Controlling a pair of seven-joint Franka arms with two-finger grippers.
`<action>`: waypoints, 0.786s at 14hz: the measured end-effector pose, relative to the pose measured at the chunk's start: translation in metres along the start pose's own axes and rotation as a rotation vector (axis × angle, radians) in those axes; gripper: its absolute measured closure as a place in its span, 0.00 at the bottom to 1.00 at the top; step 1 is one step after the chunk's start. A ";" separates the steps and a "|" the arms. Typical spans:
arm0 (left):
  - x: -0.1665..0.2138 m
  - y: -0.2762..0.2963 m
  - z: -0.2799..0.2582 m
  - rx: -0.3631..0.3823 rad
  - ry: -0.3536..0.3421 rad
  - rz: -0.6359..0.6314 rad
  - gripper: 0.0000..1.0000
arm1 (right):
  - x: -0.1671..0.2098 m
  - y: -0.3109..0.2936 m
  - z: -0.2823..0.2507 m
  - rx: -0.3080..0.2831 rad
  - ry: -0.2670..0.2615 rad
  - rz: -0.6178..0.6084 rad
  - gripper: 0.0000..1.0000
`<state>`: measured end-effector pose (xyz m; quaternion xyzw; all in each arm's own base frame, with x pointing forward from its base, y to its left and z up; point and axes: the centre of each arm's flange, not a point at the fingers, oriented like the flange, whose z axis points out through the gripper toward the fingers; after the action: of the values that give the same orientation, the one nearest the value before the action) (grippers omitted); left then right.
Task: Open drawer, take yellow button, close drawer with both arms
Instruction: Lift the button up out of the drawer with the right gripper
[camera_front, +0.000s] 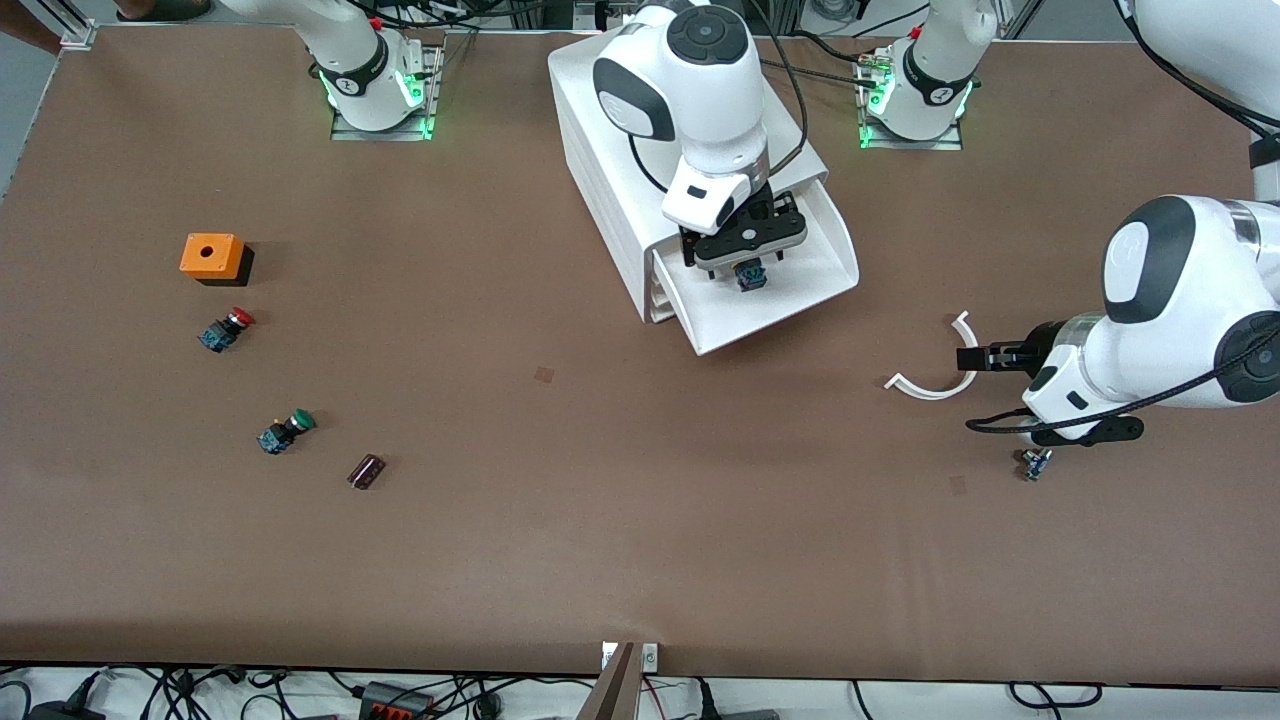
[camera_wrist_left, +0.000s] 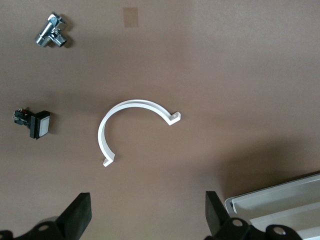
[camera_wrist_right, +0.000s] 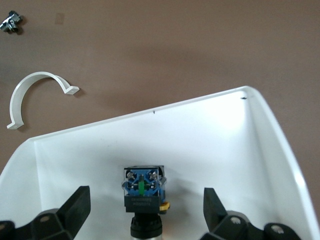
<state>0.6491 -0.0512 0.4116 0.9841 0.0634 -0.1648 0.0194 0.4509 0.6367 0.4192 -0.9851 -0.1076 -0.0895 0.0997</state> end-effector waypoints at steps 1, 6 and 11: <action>0.000 0.002 0.000 0.001 0.001 -0.008 0.00 | -0.002 -0.002 0.005 -0.001 -0.002 -0.001 0.00; -0.002 0.004 0.000 0.003 0.001 -0.016 0.00 | -0.004 -0.005 0.023 0.010 0.010 -0.006 0.00; -0.002 0.004 0.000 0.003 0.000 -0.018 0.00 | -0.004 -0.005 0.033 0.010 0.011 -0.007 0.15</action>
<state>0.6476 -0.0552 0.4120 0.9835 0.0719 -0.1650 0.0163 0.4506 0.6482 0.3876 -0.9837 -0.1108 -0.0946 0.1050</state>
